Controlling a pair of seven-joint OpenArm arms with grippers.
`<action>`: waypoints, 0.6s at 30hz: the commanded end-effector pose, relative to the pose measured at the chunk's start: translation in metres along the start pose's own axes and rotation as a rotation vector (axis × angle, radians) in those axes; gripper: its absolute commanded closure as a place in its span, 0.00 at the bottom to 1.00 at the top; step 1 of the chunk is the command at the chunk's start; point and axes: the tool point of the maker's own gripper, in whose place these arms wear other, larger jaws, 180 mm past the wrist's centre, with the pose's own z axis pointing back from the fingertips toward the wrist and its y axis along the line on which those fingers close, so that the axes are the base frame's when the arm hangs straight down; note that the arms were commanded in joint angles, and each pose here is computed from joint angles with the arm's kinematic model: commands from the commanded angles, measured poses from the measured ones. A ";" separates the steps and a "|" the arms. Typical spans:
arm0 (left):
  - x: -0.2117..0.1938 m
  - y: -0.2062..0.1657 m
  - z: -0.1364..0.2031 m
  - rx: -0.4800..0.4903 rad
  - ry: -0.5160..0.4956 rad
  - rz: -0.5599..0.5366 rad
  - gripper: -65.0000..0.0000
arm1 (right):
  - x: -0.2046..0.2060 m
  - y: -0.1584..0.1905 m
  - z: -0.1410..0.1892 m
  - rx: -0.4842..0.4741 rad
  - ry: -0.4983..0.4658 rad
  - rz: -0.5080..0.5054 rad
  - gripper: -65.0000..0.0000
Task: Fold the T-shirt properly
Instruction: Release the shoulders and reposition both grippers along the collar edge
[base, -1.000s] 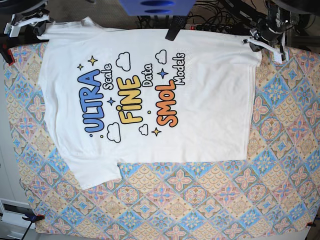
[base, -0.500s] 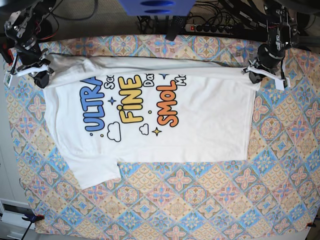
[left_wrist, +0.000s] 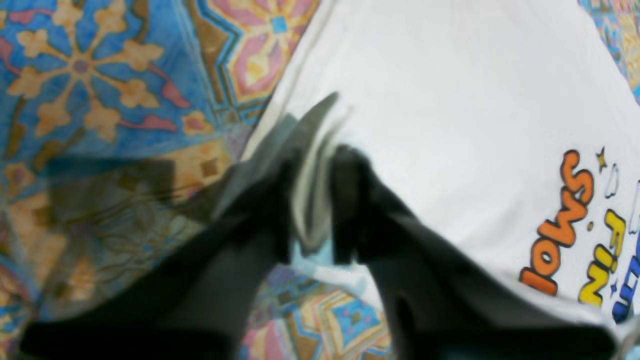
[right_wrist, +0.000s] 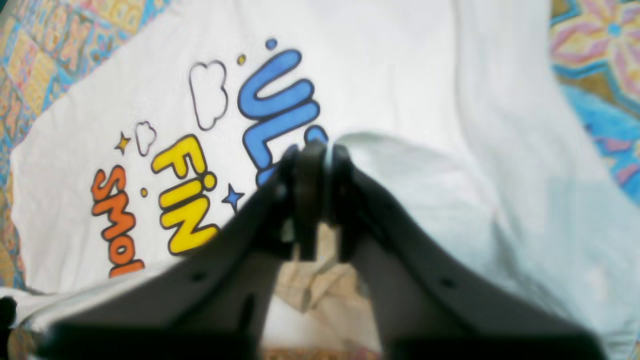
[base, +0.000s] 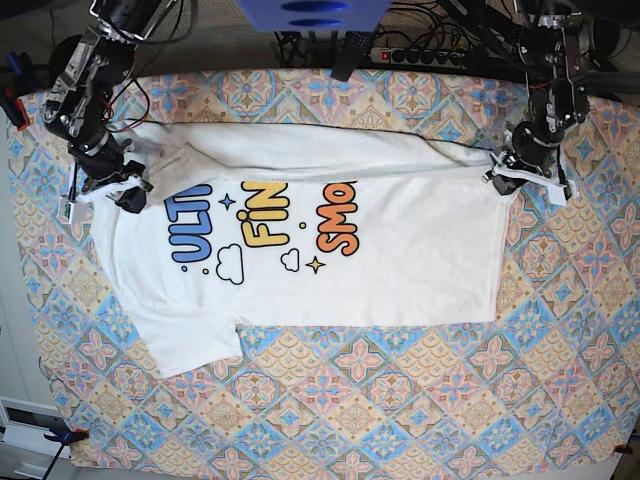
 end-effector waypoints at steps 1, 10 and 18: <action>0.011 -0.003 0.002 -0.011 -0.025 -0.010 0.69 | 0.018 0.003 0.004 0.013 -0.057 0.021 0.78; 0.007 0.031 0.028 -0.014 -0.018 0.201 0.53 | 0.012 0.003 0.040 -0.022 -0.063 0.112 0.56; -0.019 0.045 0.042 -0.011 0.102 0.247 0.53 | -0.033 -0.010 0.067 -0.026 0.026 0.069 0.56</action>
